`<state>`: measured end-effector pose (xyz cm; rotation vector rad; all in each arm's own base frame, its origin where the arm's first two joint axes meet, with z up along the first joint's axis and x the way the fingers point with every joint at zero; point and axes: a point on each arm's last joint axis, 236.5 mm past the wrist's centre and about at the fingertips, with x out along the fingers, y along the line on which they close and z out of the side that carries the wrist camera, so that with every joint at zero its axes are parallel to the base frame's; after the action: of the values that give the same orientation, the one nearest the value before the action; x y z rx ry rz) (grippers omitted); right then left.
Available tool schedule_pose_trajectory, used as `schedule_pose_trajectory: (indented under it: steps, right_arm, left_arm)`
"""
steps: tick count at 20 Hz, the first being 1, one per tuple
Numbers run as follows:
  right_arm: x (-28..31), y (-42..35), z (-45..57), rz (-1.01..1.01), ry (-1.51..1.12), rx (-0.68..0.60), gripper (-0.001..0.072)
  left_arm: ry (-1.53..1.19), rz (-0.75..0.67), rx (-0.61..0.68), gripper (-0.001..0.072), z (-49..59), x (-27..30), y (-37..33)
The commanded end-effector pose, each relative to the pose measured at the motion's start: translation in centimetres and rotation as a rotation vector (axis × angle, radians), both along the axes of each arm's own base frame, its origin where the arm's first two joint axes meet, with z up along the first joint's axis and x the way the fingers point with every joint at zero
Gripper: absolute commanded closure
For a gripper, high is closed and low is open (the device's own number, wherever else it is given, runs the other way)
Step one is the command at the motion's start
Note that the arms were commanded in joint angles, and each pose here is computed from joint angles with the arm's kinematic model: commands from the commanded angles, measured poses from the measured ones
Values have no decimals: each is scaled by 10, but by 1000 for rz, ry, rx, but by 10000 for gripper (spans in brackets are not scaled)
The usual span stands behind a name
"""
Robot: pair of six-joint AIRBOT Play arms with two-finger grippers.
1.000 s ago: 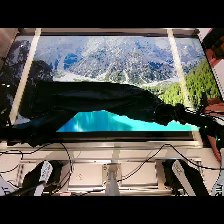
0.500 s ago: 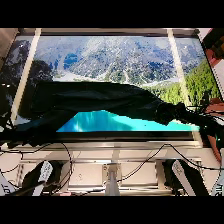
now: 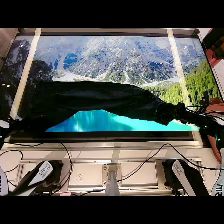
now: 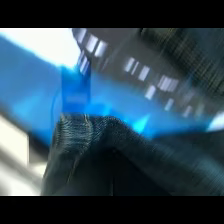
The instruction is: Fold the clothes and pants, and hang the long-sleeved shirts on hangers.
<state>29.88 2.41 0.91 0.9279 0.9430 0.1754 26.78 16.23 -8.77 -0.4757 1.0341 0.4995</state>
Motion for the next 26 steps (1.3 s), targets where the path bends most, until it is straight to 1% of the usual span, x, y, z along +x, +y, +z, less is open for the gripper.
schedule_pose_trajectory:
  steps: [1,3,4,7,9,11,13,14,15,16,17,19,23,24,25,26]
  right_arm:
    - [2,-3,0,-13,-6,-6,659]
    - [5,-5,1,-27,-15,-8,659]
    - [6,-6,2,-31,-17,-10,659]
    - [9,-10,1,-47,-23,-20,659]
    - [9,-10,1,-46,-23,-20,659]
    - [9,-11,1,-51,-24,-27,659]
    - [12,-16,0,-66,-30,-39,659]
    - [13,-19,0,-77,-33,-49,659]
    - [16,-22,0,-91,-39,-59,659]
    - [17,-26,-1,-103,-43,-70,659]
    - [19,-29,-1,-112,-47,-79,659]
    - [18,-32,-4,-113,-41,-102,659]
    - [11,-36,-13,-89,-15,-150,659]
    - [11,-36,-13,-89,-15,-151,659]
    - [12,-36,-13,-90,-16,-151,659]
    - [12,-37,-13,-90,-16,-152,659]
  left_arm:
    - [-191,-5,122,685,26,50,13]
    - [-270,-26,178,685,45,72,14]
    - [-288,-22,186,686,51,77,17]
    - [-255,49,119,684,48,72,25]
    - [-132,38,70,684,40,46,25]
    - [-5,72,31,684,35,8,36]
    - [119,111,-53,684,23,-37,38]
    - [176,85,-78,685,14,-57,37]
    - [227,14,-96,685,5,-75,33]
    - [296,-86,-144,685,-3,-97,20]
    - [356,-162,-218,685,-9,-119,4]
    - [399,-180,-318,685,-14,-146,-10]
    - [414,-129,-356,682,-14,-167,-7]
    - [419,-123,-356,635,-14,-170,-6]
    - [417,-119,-353,515,-15,-170,-5]
    - [404,-115,-350,465,-15,-167,-4]
